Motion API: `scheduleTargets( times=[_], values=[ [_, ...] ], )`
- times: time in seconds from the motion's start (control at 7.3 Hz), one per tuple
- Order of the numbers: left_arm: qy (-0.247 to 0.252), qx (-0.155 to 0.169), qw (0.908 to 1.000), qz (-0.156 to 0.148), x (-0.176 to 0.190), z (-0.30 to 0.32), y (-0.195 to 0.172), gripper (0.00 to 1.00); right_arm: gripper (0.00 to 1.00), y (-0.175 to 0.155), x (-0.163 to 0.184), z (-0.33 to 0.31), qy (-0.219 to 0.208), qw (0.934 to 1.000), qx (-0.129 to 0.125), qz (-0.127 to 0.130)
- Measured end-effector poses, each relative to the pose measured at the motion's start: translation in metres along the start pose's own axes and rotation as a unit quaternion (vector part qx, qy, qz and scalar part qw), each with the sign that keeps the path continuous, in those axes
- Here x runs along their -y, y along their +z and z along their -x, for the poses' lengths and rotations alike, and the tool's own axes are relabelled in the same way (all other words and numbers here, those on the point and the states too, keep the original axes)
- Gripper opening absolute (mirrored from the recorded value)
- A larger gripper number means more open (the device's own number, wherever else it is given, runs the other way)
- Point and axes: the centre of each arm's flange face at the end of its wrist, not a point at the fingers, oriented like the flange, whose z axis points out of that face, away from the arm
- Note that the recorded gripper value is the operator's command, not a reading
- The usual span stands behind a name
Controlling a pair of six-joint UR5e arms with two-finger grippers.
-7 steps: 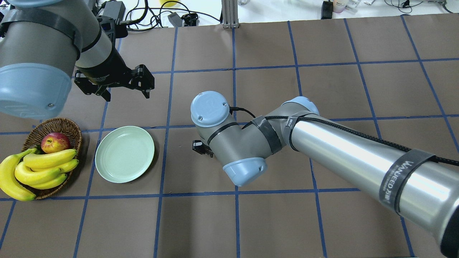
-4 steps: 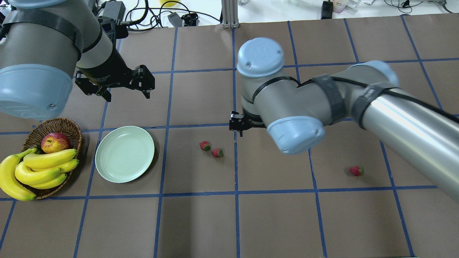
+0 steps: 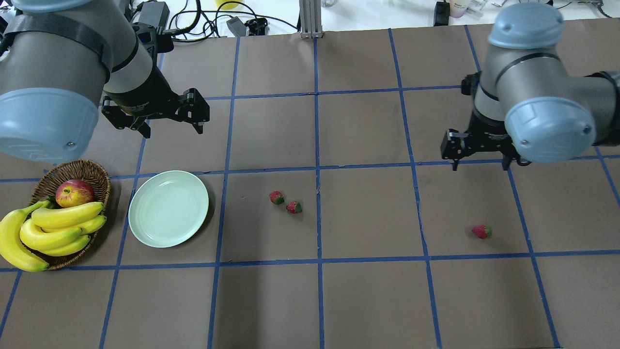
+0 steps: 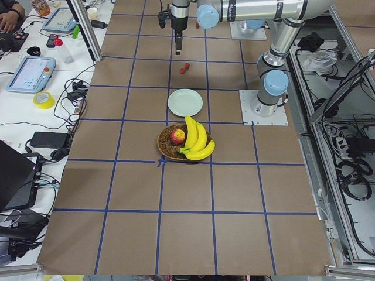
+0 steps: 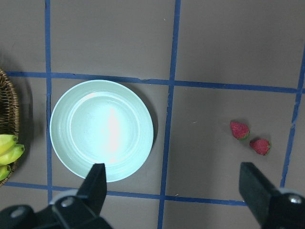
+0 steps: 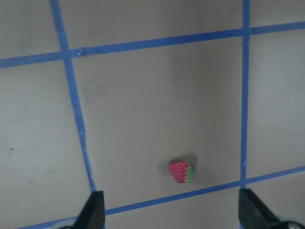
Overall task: Collect all strawberries into plate
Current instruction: 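Move the right gripper to the last strawberry nearer the robot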
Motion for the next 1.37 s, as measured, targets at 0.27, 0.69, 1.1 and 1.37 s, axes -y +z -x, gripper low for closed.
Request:
scheduleTargets(
  times=[0.27,0.69,1.1,1.37],
  values=[
    [0.000,0.000,1.0000,-0.001,0.000,0.000,0.000,1.00,1.00,0.046,-0.007,-0.033,0.004,0.9999,0.012,-0.007],
    [-0.001,0.000,1.0000,-0.001,0.000,0.000,0.000,1.00,1.00,0.140,-0.048,-0.037,-0.013,0.9984,0.038,-0.040],
    [-0.002,0.000,1.0000,-0.001,0.000,0.000,-0.001,1.00,1.00,0.158,-0.055,-0.041,-0.013,0.9945,0.085,-0.059],
    [-0.002,0.001,1.0000,-0.002,0.000,0.000,-0.001,1.00,1.00,0.169,-0.064,-0.038,-0.019,0.9948,0.089,-0.046]
  ],
)
